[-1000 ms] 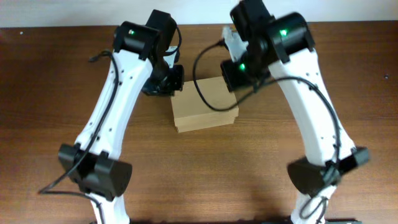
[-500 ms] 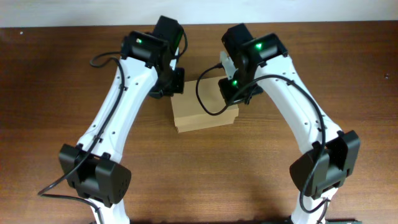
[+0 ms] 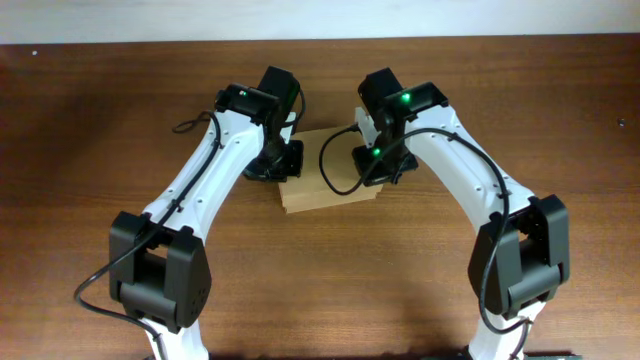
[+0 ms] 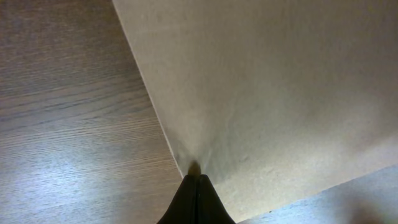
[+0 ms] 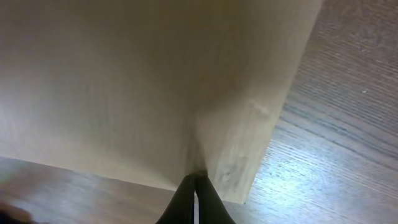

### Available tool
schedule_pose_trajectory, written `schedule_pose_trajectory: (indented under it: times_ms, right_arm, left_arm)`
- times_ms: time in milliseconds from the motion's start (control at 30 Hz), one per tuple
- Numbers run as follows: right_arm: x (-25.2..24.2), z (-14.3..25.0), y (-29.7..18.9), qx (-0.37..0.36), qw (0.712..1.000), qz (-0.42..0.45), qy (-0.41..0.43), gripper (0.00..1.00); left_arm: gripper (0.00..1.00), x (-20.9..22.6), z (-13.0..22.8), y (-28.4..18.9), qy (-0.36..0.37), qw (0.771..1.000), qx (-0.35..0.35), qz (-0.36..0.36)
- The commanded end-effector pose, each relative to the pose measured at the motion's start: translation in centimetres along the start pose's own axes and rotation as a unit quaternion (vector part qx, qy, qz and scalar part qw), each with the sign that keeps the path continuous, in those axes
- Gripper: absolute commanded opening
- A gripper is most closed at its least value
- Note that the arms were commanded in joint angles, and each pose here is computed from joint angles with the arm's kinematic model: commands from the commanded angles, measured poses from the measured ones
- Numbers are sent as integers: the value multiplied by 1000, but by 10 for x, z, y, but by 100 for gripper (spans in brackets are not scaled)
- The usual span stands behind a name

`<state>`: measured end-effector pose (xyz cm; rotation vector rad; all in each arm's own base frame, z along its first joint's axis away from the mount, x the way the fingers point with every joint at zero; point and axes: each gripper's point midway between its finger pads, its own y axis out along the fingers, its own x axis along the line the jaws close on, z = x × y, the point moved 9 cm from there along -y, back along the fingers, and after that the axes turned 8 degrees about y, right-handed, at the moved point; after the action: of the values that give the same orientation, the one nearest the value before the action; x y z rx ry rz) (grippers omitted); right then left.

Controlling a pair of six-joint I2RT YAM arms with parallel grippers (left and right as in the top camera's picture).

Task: Pack container
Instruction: 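Press down on the closed lid with both grippers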

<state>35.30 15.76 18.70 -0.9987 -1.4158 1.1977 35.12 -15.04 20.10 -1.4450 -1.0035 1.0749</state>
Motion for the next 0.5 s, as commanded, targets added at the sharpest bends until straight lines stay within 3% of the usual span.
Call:
schedule_pose_trajectory:
  times_ms: [0, 467]
  right_arm:
    - [-12, 4, 15, 17, 1000, 8, 13, 5]
    - [-18, -6, -8, 0, 1000, -7, 27, 4]
  left_arm:
    - [2, -1, 0, 0, 8, 1000, -5, 5]
    - [2, -1, -7, 6, 6, 1000, -16, 6]
